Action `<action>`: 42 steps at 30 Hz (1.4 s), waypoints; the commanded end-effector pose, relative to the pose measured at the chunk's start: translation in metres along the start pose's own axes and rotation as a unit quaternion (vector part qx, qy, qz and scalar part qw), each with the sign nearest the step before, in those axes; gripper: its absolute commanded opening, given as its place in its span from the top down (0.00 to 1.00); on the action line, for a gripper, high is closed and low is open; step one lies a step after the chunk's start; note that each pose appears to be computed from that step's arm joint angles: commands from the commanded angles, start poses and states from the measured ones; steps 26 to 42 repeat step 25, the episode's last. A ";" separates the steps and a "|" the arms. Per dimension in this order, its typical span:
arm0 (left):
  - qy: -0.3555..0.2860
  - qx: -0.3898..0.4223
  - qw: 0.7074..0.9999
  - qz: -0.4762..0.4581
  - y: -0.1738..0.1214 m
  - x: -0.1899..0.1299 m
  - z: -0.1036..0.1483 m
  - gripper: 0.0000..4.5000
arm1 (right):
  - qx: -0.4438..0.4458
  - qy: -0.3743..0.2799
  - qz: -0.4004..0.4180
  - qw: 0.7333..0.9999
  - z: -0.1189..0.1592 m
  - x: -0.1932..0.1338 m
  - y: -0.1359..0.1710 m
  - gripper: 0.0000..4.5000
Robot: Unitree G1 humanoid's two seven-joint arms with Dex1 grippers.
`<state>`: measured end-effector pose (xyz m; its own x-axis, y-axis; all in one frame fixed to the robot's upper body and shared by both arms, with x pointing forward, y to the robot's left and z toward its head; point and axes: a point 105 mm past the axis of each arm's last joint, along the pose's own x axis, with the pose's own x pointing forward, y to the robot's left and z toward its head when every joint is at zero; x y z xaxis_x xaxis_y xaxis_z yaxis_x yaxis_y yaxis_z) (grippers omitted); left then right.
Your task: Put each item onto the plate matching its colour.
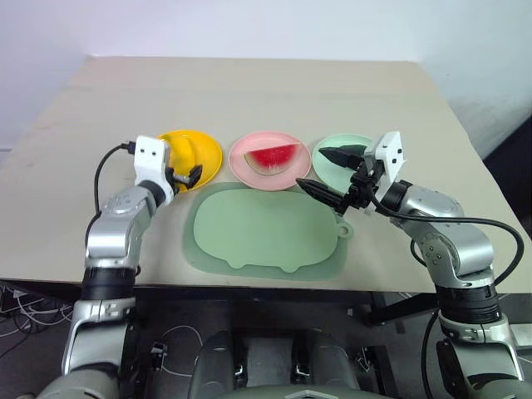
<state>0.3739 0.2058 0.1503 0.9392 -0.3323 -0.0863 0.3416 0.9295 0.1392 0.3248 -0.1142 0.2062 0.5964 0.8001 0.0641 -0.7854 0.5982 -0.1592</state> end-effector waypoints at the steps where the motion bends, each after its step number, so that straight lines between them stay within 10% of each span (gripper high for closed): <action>1: -0.088 0.051 0.992 -0.078 -0.017 -0.023 0.032 0.00 | -0.018 -0.025 0.004 1.000 0.015 -0.003 0.003 0.00; 42: -0.163 0.027 0.959 -0.230 -0.036 -0.082 0.032 0.00 | 0.031 0.008 -0.007 0.999 -0.017 -0.030 0.001 0.00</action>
